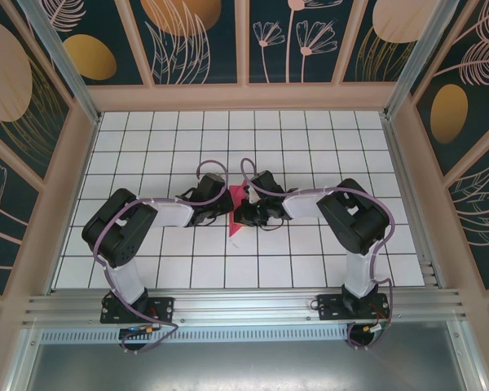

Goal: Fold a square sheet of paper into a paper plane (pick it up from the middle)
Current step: Fourth fold the wing at the center of the table.

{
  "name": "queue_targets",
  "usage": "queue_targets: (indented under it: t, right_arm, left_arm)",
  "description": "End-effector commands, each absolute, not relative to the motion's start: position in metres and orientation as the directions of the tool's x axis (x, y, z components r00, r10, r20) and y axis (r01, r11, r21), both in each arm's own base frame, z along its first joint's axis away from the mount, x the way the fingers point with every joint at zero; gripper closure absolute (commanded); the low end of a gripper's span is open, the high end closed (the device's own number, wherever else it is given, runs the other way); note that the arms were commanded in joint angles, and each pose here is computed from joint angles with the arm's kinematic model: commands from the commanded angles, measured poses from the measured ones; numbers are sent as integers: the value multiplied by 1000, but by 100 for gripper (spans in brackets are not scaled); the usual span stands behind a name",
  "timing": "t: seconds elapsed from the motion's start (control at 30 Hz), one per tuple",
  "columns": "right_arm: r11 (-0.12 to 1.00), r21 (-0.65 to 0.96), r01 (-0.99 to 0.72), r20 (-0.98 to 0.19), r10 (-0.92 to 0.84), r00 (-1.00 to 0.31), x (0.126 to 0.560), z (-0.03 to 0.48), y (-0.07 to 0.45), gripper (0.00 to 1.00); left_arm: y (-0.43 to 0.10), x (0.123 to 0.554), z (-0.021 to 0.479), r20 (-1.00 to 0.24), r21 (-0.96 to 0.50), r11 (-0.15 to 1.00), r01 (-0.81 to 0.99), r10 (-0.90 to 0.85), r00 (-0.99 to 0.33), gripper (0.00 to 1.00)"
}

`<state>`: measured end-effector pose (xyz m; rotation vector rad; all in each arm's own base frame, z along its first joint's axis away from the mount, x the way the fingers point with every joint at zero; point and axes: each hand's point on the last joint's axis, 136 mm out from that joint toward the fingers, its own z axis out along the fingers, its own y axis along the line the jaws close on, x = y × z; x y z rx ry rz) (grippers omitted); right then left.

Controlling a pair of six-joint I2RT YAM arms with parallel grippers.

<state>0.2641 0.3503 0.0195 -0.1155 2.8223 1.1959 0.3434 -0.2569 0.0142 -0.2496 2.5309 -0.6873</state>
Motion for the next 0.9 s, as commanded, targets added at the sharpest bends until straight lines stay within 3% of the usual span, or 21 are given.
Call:
queue_targets:
  t: [0.0, 0.17, 0.87]
  right_arm:
    - [678, 726, -115, -136, -23, -990, 270, 33, 355, 89]
    - [674, 725, -144, -180, -17, -983, 270, 52, 351, 88]
    - [645, 755, -116, -117, -42, -992, 252, 34, 357, 91]
  left_arm:
    - [-239, 326, -19, -368, -416, 905, -84, -252, -895, 95]
    - [-239, 327, -19, -368, -415, 906, -85, -253, -895, 95]
    - [-241, 328, -21, -365, -405, 911, -74, -235, -901, 95]
